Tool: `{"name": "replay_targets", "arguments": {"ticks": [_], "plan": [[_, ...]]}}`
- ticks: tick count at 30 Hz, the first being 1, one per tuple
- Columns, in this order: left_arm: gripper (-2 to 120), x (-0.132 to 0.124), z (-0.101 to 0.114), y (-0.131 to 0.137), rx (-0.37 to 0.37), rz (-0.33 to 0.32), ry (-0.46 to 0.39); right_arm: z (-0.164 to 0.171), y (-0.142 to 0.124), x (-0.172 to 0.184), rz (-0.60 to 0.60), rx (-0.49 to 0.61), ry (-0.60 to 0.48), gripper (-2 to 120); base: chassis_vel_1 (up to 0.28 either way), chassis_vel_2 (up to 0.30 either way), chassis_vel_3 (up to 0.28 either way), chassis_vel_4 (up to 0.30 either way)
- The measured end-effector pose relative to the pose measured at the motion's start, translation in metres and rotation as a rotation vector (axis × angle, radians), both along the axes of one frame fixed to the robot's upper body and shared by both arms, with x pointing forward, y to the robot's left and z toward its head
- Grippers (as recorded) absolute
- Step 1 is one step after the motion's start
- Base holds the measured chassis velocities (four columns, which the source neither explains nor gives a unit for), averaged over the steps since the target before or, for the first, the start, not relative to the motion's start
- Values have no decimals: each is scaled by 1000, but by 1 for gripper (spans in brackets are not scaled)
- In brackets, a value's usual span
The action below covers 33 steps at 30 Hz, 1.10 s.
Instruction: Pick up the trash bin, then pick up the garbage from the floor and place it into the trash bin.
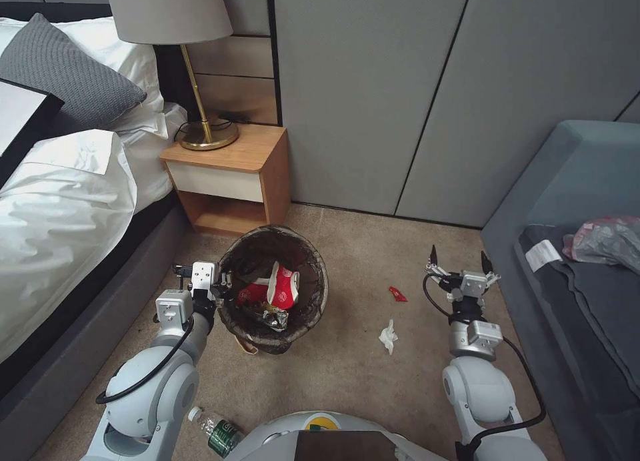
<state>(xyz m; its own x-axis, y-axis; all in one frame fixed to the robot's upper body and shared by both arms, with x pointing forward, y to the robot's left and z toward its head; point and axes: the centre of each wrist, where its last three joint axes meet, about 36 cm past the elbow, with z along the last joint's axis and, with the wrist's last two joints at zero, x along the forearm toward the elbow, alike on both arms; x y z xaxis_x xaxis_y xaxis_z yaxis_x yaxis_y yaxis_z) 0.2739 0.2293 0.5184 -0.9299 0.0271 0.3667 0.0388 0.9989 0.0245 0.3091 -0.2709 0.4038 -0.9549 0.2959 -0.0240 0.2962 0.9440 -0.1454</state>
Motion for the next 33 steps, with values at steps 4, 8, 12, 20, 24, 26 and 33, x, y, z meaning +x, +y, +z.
{"name": "replay_targets", "arguments": {"ticks": [4,8,12,20,24,26,33], "plan": [[0,0,0,1,3,1,-1,34,2,21,27,98,271,100,0,0,0,0],[0,0,1,1,3,15,-3,57,-12,62,142,164,584,100,0,0,0,0],[0,-1,1,1,0,21,-3,47,-21,93,219,193,711,100,0,0,0,0],[0,-2,1,1,-3,28,-2,2,-25,141,329,308,852,100,0,0,0,0],[0,-2,1,1,-2,28,-2,-22,-25,156,307,334,898,100,0,0,0,0],[0,-2,1,2,-2,28,-1,-39,-24,162,290,340,927,100,0,0,0,0],[0,0,-1,3,0,28,2,-70,-24,162,258,304,975,100,0,0,0,0]]}}
